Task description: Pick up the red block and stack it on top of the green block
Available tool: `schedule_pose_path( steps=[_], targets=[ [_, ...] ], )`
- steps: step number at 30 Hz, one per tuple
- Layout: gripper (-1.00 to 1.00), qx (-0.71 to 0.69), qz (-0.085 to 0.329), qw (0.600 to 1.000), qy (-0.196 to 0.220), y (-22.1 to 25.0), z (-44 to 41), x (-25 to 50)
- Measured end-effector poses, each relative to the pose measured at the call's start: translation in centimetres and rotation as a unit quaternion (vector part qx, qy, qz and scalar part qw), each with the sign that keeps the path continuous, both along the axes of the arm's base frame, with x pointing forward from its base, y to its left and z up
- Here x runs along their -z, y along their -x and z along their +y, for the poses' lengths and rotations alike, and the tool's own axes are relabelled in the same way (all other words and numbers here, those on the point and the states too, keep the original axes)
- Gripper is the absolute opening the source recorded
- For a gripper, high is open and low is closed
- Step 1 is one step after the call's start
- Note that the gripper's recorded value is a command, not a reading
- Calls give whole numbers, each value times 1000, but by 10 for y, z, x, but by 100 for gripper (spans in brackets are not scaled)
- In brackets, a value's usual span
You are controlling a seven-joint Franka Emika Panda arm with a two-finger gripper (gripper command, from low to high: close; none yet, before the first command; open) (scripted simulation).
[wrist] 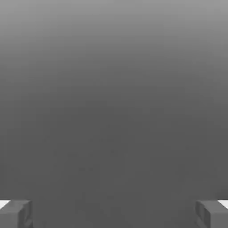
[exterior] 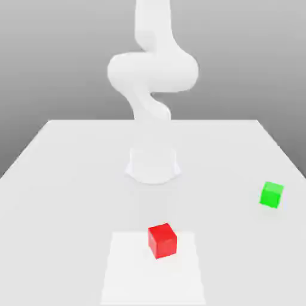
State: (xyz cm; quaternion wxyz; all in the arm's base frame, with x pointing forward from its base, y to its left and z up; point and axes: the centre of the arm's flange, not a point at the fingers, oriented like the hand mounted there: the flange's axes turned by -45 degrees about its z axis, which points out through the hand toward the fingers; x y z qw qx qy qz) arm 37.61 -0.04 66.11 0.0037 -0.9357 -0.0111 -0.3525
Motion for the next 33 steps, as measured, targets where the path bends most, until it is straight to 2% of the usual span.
schedule_pose_path(
  steps=[4,9,13,17,19,24,25,33],
  targets=[
    [0,-33,75,997,12,-40,3,99],
    [0,-76,166,983,30,-55,11,224],
    [0,-113,241,963,46,-40,18,325],
    [0,-155,324,931,66,3,21,427],
    [0,-164,340,923,70,13,21,456],
    [0,-167,345,921,71,17,21,505],
    [-100,-167,345,921,71,18,21,513],
    [-100,-167,346,921,71,17,21,509]
  ],
)
